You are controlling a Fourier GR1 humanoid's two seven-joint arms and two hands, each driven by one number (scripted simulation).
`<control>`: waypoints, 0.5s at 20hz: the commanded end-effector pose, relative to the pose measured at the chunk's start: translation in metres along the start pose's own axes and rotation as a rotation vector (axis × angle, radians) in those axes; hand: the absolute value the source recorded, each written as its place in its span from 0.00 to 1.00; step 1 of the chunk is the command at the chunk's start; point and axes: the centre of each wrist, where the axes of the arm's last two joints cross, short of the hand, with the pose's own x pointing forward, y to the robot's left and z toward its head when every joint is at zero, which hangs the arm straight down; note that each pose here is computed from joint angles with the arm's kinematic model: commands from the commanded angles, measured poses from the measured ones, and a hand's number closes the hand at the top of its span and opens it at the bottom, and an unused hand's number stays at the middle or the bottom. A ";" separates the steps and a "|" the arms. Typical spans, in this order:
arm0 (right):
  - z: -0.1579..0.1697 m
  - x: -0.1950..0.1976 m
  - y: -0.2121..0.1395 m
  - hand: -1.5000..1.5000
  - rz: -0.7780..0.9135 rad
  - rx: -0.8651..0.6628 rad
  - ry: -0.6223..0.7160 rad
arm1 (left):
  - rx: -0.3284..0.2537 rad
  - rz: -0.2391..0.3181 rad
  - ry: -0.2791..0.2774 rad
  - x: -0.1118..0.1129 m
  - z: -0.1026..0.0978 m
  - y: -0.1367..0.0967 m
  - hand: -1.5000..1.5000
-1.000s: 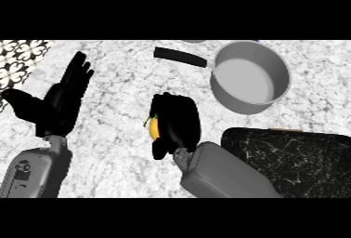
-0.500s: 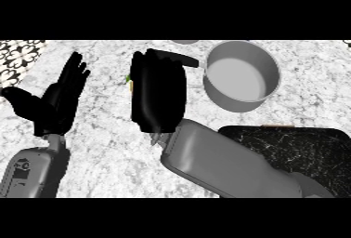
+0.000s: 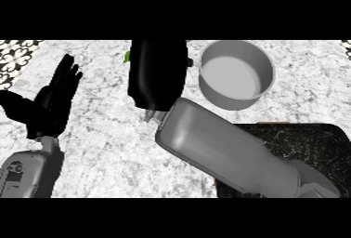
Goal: Pick the lemon from the tray and place it in the pot
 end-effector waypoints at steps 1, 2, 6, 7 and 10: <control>-0.003 -0.002 0.008 1.00 -0.103 -0.035 0.234 | 0.019 0.015 -0.001 -0.003 0.005 -0.010 0.50; -0.007 -0.007 0.012 1.00 -0.102 -0.027 0.252 | 0.023 -0.011 0.000 0.004 0.004 0.009 0.50; -0.015 -0.024 0.025 1.00 -0.121 -0.040 0.280 | 0.034 -0.020 -0.004 -0.002 0.008 0.014 0.50; -0.025 -0.027 0.021 1.00 -0.184 -0.056 0.296 | 0.016 0.025 0.002 0.005 0.003 0.010 0.50; -0.039 -0.055 0.047 1.00 -0.054 -0.109 0.252 | 0.029 0.018 -0.001 -0.010 0.015 0.018 0.50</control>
